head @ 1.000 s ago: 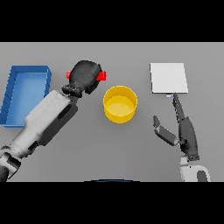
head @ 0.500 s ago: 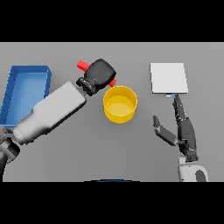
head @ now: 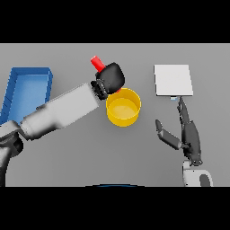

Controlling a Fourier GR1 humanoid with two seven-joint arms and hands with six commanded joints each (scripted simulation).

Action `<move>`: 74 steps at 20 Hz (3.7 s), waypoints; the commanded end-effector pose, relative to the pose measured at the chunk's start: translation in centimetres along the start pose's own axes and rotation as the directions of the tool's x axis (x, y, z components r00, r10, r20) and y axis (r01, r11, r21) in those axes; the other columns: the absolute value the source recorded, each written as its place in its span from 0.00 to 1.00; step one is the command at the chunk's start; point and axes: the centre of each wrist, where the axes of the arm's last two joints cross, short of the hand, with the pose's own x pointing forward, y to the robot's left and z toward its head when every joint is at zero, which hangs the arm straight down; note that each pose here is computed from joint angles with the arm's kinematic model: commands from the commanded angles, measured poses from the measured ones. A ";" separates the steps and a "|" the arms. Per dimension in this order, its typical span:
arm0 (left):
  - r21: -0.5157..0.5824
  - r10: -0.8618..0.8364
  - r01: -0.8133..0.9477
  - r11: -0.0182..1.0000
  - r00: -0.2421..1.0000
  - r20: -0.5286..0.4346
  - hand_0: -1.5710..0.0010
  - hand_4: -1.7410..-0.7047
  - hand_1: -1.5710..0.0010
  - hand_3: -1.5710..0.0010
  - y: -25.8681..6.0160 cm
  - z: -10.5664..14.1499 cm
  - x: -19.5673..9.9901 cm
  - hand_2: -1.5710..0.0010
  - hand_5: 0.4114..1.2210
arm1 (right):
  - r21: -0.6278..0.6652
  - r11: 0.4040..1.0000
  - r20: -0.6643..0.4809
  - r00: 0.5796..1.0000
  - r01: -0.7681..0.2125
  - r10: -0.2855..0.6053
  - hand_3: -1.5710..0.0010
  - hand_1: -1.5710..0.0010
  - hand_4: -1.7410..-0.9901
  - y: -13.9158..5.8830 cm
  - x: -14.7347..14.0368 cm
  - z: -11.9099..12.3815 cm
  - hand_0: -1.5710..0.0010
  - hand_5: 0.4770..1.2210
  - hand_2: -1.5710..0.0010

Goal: Pick up the red beaker and tilt it to pour out 1 green nut into yellow bowl. Pick up the yellow bowl and place it on the metallic measuring scale.

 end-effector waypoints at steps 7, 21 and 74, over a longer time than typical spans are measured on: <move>-0.060 -0.205 0.206 0.977 0.978 0.026 0.00 0.01 0.00 0.00 1.1 -0.8 -0.2 0.00 1.00 | -0.015 0.999 -0.001 0.999 -0.046 0.046 1.00 1.00 0.69 0.3 -0.1 0.1 1.00 0.14 1.00; 0.011 -0.337 0.339 0.941 0.937 -0.096 0.00 0.05 0.00 0.19 7.3 0.7 -8.6 0.09 1.00 | -0.019 0.997 0.028 0.997 -0.075 0.075 1.00 1.00 0.73 0.4 0.1 -0.3 1.00 0.16 1.00; 0.572 0.817 -0.819 0.042 -0.301 -0.492 0.90 0.91 0.92 0.92 -19.6 18.6 -9.9 0.92 0.33 | 0.065 0.995 0.047 0.996 -0.072 0.069 1.00 1.00 0.74 0.0 -0.1 0.0 1.00 0.25 1.00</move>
